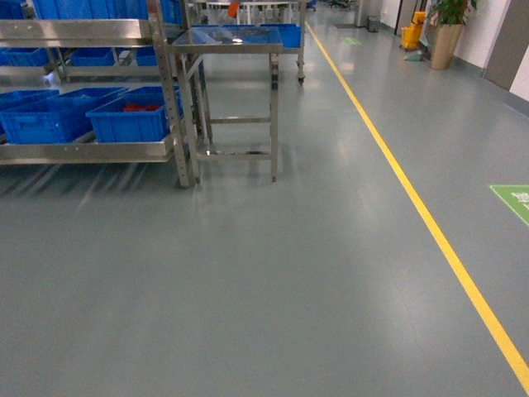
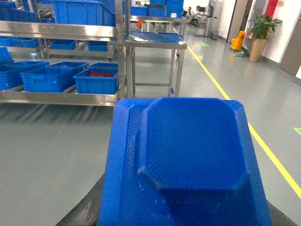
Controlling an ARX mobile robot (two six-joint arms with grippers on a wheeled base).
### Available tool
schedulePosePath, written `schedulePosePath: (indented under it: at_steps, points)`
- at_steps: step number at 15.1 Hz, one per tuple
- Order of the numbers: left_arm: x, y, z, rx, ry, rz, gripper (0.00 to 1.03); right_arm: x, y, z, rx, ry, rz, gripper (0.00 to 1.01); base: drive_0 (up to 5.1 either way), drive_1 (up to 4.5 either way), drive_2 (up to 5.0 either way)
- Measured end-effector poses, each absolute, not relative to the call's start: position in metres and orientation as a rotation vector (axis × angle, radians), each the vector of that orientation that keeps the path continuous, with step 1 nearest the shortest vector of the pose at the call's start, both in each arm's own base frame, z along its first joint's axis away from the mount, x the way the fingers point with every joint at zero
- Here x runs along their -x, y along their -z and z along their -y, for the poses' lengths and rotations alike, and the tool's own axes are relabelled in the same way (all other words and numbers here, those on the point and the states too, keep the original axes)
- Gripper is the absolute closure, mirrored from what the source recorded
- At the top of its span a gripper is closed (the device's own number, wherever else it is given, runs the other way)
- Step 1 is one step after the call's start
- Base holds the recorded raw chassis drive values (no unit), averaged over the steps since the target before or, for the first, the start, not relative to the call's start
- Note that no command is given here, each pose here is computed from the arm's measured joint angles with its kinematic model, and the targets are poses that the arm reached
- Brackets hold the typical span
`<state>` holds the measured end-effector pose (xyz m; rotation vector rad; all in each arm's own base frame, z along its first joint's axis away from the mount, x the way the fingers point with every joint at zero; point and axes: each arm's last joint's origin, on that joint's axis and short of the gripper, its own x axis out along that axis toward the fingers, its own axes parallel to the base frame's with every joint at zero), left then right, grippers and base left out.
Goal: Sort blue parts and orange caps into right shelf containers
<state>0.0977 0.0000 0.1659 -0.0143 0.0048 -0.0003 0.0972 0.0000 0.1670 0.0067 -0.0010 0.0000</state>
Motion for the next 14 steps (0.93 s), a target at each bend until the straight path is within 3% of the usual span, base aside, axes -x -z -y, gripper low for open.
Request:
schedulePosePath:
  at_steps: [14]
  points:
    - [-0.0977,-0.1656,0.0000,0.014,-0.002,-0.007,0.61,-0.0972,-0.1672,0.0000,-0.007,0.000,0.004,0.57,0.0,4.32,-4.4]
